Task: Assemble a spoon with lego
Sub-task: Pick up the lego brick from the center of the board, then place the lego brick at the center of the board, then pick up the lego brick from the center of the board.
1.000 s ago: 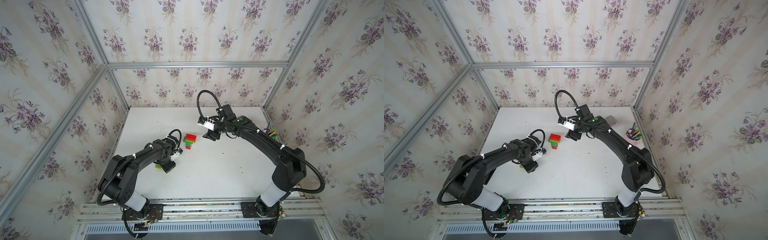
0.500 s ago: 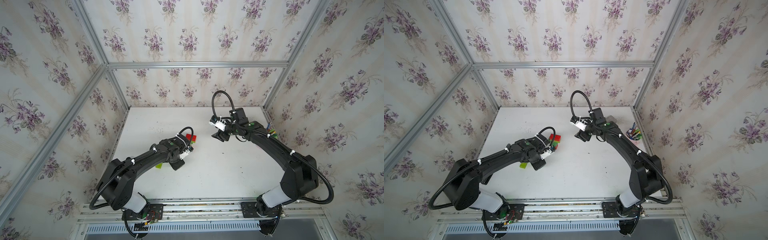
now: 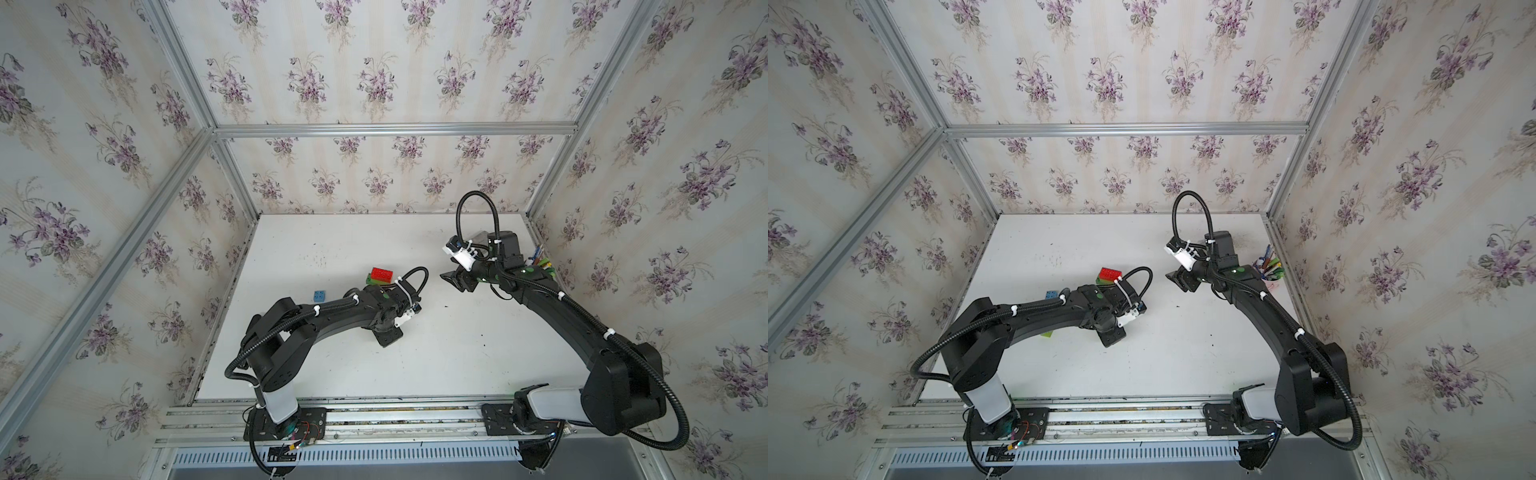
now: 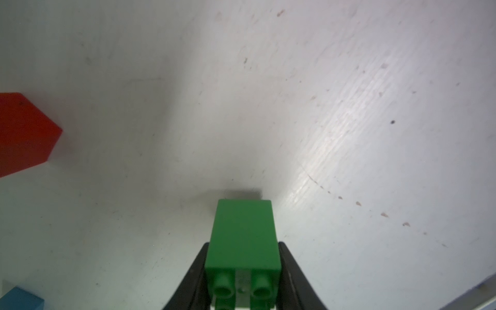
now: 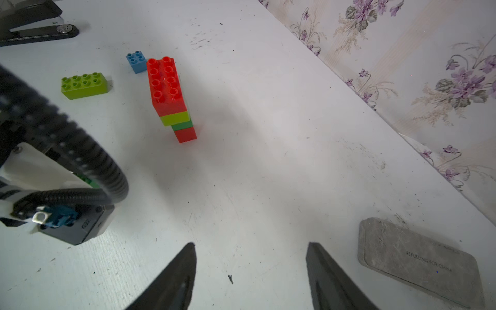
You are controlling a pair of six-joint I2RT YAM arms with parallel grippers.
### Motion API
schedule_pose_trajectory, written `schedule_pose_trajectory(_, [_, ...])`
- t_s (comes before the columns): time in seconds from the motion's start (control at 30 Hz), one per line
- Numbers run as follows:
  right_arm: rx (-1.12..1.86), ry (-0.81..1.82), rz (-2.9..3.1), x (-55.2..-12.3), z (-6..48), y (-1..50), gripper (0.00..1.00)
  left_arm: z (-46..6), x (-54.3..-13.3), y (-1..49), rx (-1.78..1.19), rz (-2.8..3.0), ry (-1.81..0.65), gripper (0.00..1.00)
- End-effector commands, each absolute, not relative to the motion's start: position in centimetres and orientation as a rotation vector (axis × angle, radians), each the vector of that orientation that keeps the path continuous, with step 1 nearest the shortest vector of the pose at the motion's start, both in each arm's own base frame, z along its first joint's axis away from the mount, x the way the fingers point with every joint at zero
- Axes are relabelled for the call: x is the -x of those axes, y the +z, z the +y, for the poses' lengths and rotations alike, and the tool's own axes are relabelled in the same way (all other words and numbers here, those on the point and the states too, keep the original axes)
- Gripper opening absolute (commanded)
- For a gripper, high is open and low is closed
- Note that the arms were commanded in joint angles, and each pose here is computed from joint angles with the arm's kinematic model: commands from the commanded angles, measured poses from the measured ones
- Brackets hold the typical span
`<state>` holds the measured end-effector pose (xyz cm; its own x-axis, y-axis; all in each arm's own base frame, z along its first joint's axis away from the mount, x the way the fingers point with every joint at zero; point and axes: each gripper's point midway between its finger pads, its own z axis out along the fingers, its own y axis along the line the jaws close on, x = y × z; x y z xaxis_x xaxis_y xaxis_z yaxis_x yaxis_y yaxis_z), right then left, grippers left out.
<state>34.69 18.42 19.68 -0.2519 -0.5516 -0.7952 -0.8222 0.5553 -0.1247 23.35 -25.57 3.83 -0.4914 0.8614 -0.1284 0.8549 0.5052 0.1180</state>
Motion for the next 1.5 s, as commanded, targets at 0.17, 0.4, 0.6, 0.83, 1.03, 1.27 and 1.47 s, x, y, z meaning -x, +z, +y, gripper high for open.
schedule_pose_trajectory(0.17, [1.117, 0.432, 1.906, -35.1, 19.0, 20.4, 0.67, -25.9, -23.5, 3.1, -1.417, 2.579, 0.036, 0.54])
schedule_pose_trajectory(0.4, [1.119, 0.435, 1.903, -35.1, 19.1, 20.7, 0.67, -25.8, -23.2, 2.7, -1.369, 2.565, -0.008, 0.53])
schedule_pose_trajectory(0.6, [1.121, 0.444, 1.904, -35.1, 19.2, 20.8, 0.67, -26.1, -23.5, 3.0, -1.333, 2.547, -0.041, 0.52])
schedule_pose_trajectory(0.83, [1.123, 0.449, 1.909, -35.0, 19.2, 20.7, 0.67, -26.0, -23.7, 3.2, -1.310, 2.548, -0.050, 0.43])
schedule_pose_trajectory(1.03, [1.113, 0.482, 1.901, -34.7, 19.5, 20.6, 0.67, -25.5, -23.8, 3.9, -1.321, 2.530, -0.036, 0.24])
schedule_pose_trajectory(1.27, [1.143, 0.584, 1.787, -32.4, 20.5, 20.1, 0.67, -23.3, -25.1, 10.1, -1.439, 2.408, -0.039, 0.19])
schedule_pose_trajectory(1.47, [1.179, 0.704, 1.732, -31.6, 22.8, 19.5, 0.66, -20.1, -28.8, 16.5, -1.504, 2.213, -0.108, 0.19])
